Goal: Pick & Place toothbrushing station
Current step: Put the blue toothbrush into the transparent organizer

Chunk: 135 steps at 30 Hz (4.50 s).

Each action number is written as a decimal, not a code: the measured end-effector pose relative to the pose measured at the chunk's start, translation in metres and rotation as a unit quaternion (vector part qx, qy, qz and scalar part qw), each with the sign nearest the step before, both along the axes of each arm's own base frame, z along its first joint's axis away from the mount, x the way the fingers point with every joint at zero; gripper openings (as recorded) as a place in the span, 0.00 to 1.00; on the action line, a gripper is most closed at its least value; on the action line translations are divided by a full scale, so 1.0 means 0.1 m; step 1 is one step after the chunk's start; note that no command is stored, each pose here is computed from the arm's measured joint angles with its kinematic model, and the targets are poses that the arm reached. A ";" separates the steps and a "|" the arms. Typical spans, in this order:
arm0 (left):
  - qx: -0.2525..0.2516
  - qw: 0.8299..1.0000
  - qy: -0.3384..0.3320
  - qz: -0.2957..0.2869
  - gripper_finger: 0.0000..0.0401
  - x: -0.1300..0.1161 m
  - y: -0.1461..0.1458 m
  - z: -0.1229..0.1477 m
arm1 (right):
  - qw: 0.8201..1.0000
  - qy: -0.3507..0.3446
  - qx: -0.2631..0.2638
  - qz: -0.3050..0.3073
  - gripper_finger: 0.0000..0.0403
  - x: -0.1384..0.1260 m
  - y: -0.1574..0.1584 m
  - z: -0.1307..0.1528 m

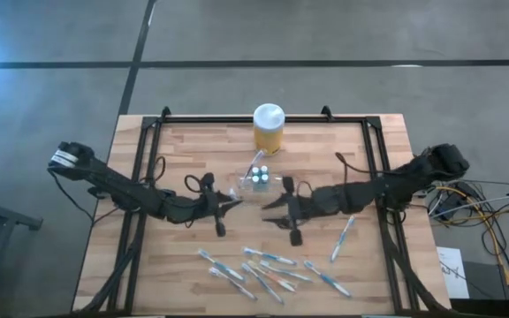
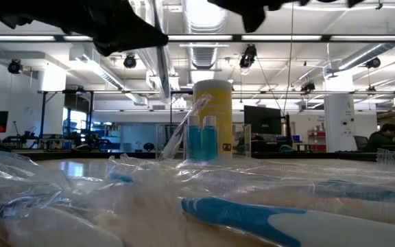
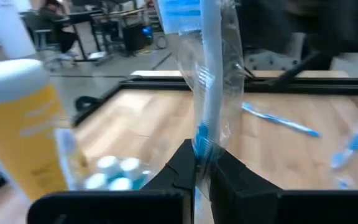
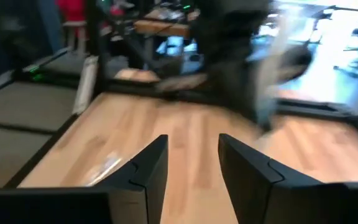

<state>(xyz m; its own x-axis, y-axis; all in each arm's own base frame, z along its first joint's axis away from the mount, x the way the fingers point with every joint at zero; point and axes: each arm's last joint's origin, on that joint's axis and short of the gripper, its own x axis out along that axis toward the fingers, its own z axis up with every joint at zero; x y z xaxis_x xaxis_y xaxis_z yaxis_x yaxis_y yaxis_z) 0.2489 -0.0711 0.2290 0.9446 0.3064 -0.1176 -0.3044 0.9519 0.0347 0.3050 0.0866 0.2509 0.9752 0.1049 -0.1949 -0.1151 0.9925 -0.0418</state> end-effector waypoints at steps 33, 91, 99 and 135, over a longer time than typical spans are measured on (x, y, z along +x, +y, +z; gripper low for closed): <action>-0.095 0.976 0.168 0.103 0.05 0.57 1.18 -0.24 | 0.999 -0.022 0.035 0.032 0.20 -0.76 -0.01 -0.68; -0.222 0.954 0.122 0.160 0.54 0.51 1.10 -0.27 | 0.998 -0.017 0.043 0.031 0.21 -0.76 -0.01 -0.69; -0.209 0.960 0.118 0.143 0.55 0.44 1.00 -0.13 | 0.998 -0.016 0.044 0.030 0.21 -0.76 -0.01 -0.69; -0.035 0.984 0.091 -0.152 0.31 -0.38 -0.74 0.39 | 0.974 0.091 0.206 -0.033 0.17 -0.73 -0.01 -0.97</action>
<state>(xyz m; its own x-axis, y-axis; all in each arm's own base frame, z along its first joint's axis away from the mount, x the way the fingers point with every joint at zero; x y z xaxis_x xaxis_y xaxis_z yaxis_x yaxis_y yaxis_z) 0.2111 -0.1448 0.2678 0.9529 -0.0016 -0.3032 -0.0005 1.0000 -0.0067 0.2322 0.0859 0.1543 0.9353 0.1493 -0.3207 -0.0188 0.9263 0.3764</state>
